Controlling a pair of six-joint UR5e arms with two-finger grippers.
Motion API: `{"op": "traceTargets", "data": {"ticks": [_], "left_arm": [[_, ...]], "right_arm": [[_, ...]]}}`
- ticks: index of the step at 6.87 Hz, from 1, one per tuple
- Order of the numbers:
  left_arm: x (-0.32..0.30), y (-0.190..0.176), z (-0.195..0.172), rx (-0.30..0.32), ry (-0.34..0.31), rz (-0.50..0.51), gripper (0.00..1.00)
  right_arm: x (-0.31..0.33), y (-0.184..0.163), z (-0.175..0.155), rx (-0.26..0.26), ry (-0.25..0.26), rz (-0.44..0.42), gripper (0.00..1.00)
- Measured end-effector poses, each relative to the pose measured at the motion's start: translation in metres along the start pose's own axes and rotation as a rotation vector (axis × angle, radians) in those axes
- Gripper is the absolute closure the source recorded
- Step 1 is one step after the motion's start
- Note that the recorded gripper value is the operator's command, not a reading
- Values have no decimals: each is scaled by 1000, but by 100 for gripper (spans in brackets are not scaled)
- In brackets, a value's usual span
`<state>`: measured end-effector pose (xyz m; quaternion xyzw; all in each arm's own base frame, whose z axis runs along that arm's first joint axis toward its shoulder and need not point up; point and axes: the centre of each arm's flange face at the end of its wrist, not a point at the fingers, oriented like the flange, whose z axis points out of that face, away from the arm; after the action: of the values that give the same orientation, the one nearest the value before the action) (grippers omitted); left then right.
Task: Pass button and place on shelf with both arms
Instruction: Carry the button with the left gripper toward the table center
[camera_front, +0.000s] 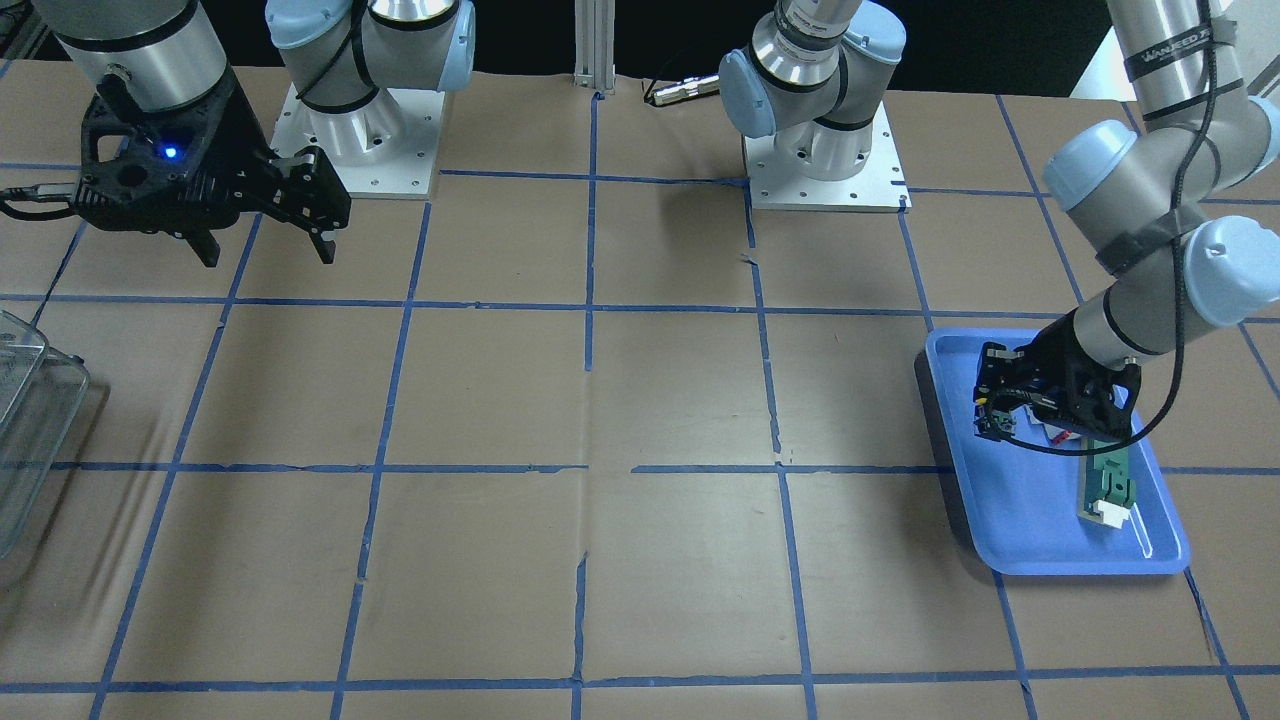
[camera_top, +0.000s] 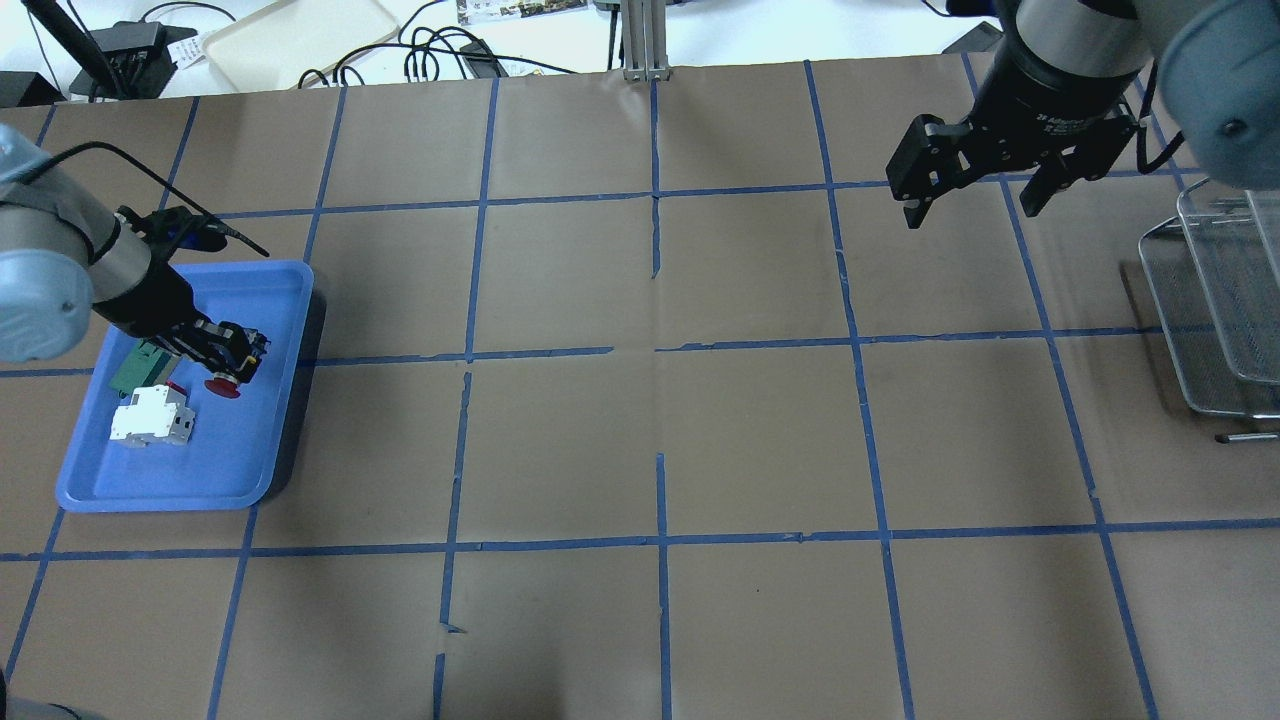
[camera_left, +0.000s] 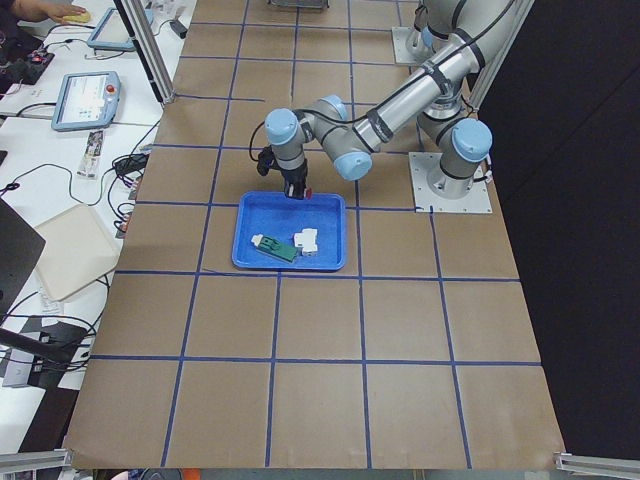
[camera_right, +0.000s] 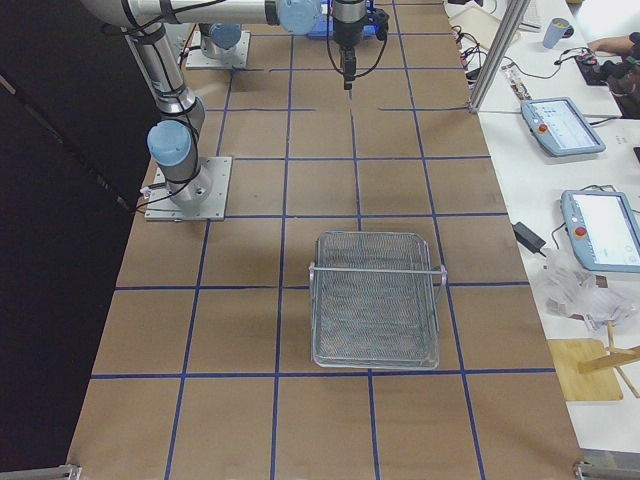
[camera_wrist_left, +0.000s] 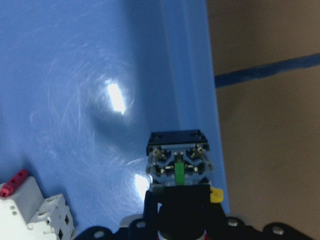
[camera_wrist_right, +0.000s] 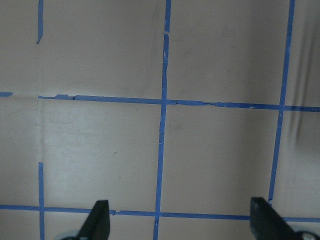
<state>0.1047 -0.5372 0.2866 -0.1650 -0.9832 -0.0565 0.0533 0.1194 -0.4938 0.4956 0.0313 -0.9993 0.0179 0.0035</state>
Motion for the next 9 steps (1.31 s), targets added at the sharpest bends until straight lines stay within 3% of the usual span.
{"op": "traceTargets", "data": {"ticks": [1, 2, 4, 5, 7, 9], "left_arm": [[35, -22, -49, 15, -16, 118, 82], [86, -43, -94, 52, -45, 253, 88], [191, -67, -140, 159, -67, 511, 89], [232, -78, -142, 236, -47, 658, 98], [281, -97, -122, 418, 10, 940, 100], [296, -97, -69, 562, 72, 1143, 100]], "right_arm": [[0, 0, 0, 0, 0, 0, 0], [0, 0, 0, 0, 0, 0, 0], [0, 1, 1, -2, -1, 0, 0], [0, 2, 3, -6, -1, 0, 0], [0, 4, 6, -11, 0, -1, 0], [3, 4, 6, -10, 0, -13, 0]]}}
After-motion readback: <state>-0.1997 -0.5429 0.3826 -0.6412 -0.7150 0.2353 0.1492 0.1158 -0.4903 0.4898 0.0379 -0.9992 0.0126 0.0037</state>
